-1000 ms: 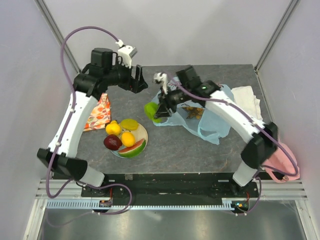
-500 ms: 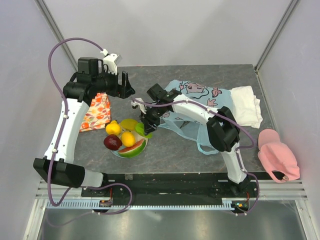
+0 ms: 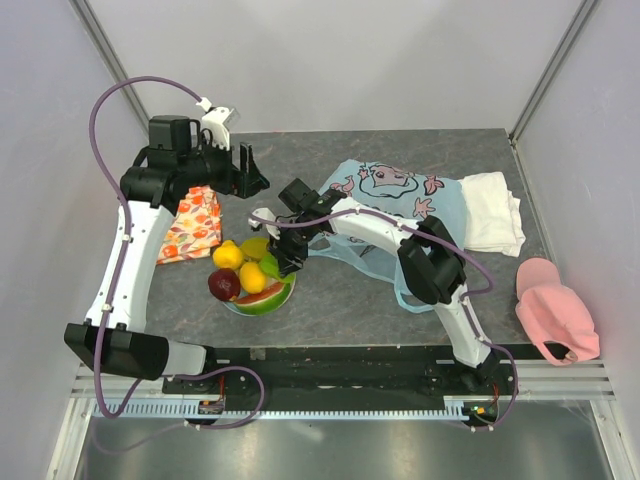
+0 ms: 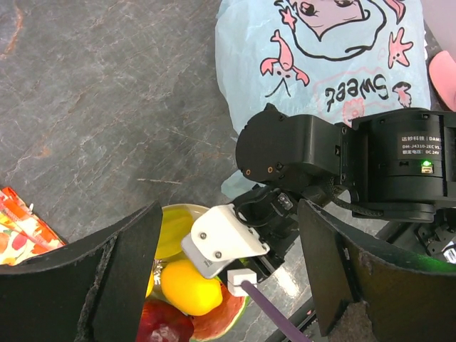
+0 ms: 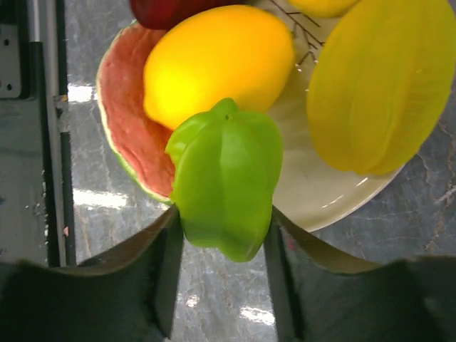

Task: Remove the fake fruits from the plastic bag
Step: Place the fake fruit on the plate, then adjust the plastic bag at the center of the board.

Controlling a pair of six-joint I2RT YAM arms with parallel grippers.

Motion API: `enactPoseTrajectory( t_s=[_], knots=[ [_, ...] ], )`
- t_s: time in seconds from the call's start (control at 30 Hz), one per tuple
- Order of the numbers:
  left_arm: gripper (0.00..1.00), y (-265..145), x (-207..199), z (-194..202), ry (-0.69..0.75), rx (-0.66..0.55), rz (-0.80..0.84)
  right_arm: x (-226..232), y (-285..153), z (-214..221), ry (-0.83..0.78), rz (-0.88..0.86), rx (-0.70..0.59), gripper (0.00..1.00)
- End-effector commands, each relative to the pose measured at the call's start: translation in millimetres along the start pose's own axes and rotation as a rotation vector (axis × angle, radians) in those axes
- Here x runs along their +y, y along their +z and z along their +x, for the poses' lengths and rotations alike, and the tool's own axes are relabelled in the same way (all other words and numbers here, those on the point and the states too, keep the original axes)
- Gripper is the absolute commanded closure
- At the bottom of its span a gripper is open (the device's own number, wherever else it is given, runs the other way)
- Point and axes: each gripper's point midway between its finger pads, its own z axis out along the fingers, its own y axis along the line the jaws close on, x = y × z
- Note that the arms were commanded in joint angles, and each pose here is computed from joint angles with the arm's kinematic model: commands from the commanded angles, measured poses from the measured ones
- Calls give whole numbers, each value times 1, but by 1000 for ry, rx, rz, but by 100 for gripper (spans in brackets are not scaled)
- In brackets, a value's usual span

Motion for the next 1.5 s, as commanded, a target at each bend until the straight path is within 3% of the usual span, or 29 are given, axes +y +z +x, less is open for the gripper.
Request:
enactPoseTrajectory(
  t_s=[0.0, 0.07, 0.23, 0.27, 0.4, 0.6, 0.77, 0.93, 1.07, 1.1, 1.2, 1.33, 1.47],
  knots=[
    [16, -8, -5, -14, -3, -55, 13, -14, 6, -12, -23, 44, -34, 41],
    [16, -8, -5, -15, -2, -57, 16, -14, 5, -15, -19, 48, -43, 32],
    [16, -5, -4, -14, -11, -52, 23, -14, 3, -18, 10, 61, -59, 25],
    [16, -5, -4, -15, -10, -53, 25, -13, 2, -20, 10, 64, -65, 2],
    [16, -4, -4, -17, -9, -56, 34, -10, -14, -32, 15, 81, -92, 2],
    [17, -2, 0, -22, -3, -65, 15, -5, -71, -45, 61, 152, -121, 2],
    [17, 9, 17, 0, -106, -17, -61, 15, -160, -42, 64, 184, -197, 2],
    [17, 33, 0, 40, -259, 94, 88, 55, -213, -14, 17, 229, -207, 2],
    [14, 56, -17, 76, -385, 209, 216, 67, -206, 39, 13, 245, -70, 4],
    [7, 65, -20, 90, -412, 255, 234, 69, -197, 57, 37, 229, -31, 6],
    [1, 84, -30, 107, -394, 325, 270, 70, -185, 85, 81, 230, 22, 14],
    [1, 114, -15, 120, -341, 385, 158, 56, -181, 98, 129, 315, 27, 16],
    [1, 137, -9, 126, -340, 425, 149, 49, -183, 108, 156, 367, 49, 16]
  ],
)
